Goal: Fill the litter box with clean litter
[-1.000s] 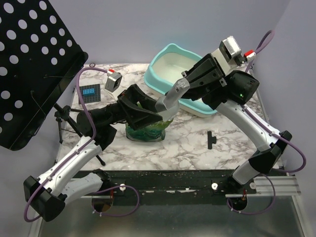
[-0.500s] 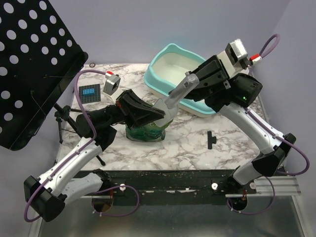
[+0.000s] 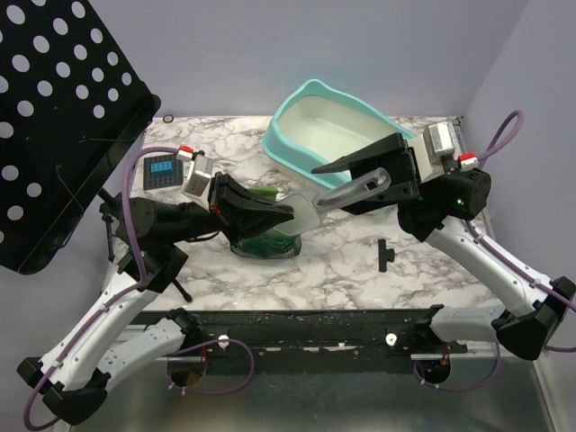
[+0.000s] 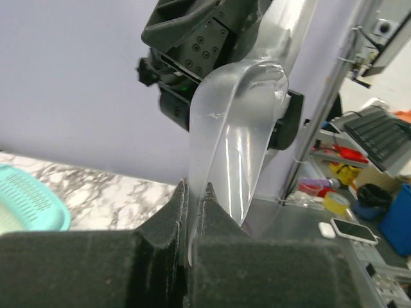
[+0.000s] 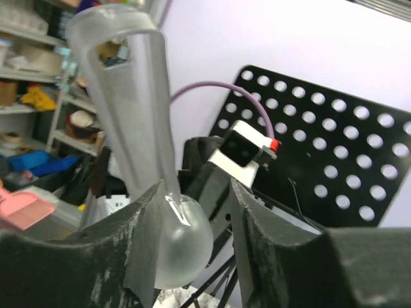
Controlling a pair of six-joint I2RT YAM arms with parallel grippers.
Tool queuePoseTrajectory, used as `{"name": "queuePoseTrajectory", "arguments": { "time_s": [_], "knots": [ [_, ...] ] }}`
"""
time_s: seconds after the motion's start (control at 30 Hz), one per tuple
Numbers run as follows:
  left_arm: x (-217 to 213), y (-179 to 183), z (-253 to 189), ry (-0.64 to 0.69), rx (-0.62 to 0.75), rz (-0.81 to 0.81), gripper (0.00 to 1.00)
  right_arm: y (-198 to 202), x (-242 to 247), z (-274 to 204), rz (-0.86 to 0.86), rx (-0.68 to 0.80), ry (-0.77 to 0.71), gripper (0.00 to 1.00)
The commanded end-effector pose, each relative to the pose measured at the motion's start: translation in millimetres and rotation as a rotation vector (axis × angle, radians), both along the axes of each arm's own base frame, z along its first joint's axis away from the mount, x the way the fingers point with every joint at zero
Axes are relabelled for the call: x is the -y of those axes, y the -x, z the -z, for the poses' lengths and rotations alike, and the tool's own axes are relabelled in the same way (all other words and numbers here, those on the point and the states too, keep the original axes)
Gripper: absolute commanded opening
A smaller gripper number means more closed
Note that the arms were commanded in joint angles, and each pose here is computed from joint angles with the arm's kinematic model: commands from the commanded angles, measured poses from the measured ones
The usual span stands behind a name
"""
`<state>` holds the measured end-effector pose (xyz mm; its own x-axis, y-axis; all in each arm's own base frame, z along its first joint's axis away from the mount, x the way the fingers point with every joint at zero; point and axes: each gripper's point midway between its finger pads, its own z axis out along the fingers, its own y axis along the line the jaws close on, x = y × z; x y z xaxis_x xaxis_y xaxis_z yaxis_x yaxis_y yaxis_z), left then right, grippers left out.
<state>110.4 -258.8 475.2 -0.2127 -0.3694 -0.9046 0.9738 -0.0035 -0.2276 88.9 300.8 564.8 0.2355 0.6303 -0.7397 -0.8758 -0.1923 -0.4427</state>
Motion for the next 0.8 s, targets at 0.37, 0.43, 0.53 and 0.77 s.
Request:
{"name": "queuePoseTrajectory", "arguments": {
  "time_s": [0.37,0.43,0.53,0.77],
  "knots": [
    [-39,-51,23,-0.196,0.032,-0.447,0.00,-115,-7,142,0.581,-0.370,0.385,0.64],
    [-45,-52,24,-0.211,0.040,-0.481,0.00,-130,-1,158,0.670,-0.410,0.411,0.64],
    [-54,-56,27,-0.235,0.049,-0.536,0.00,-151,10,179,0.807,-0.458,0.424,0.64],
    [-70,-65,49,-0.341,0.047,-0.629,0.00,-170,33,222,0.966,-0.672,0.540,0.64]
  ]
}}
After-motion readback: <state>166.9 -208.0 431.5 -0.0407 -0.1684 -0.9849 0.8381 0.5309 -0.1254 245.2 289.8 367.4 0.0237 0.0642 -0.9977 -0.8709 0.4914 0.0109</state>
